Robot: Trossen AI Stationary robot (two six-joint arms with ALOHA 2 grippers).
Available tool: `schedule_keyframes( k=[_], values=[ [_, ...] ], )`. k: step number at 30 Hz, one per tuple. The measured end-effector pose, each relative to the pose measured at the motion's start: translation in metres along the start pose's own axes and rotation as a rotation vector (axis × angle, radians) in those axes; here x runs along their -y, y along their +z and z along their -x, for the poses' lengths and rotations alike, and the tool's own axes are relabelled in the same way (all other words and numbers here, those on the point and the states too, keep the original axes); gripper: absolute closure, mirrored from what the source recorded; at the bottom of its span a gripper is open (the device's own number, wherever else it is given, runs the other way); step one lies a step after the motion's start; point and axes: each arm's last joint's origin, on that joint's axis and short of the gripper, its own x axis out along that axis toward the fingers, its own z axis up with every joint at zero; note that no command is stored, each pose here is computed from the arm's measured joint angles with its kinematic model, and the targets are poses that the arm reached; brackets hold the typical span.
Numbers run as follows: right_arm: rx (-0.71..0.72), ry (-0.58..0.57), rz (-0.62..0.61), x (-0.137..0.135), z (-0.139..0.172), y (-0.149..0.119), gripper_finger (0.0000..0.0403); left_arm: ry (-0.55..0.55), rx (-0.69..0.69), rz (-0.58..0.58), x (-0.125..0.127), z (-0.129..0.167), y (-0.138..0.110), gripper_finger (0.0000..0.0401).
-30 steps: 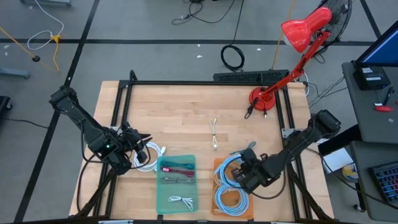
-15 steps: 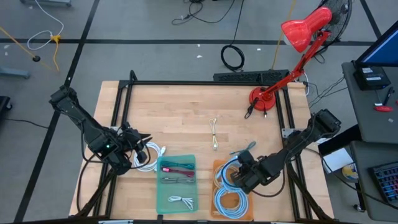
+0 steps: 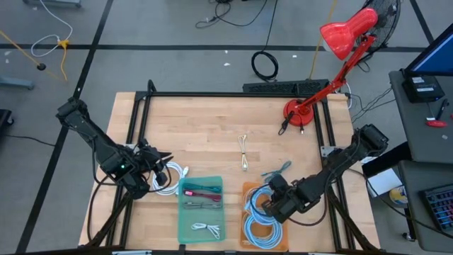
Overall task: Pick & Place USB Port
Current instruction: Put the blue video cable into the orange bin
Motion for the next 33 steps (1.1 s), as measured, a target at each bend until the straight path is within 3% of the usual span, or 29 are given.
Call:
schedule_keyframes(
  k=[16, 33],
  values=[
    [-0.022, -0.069, -0.038, 0.014, -0.011, -0.004, 0.0391, -0.001, -0.001, 0.004, 0.000, 0.000, 0.000, 0.0327],
    [-0.016, -0.024, 0.009, 0.012, -0.008, 0.011, 0.0294, -0.001, -0.001, 0.005, 0.000, 0.000, 0.000, 0.0327]
  ],
)
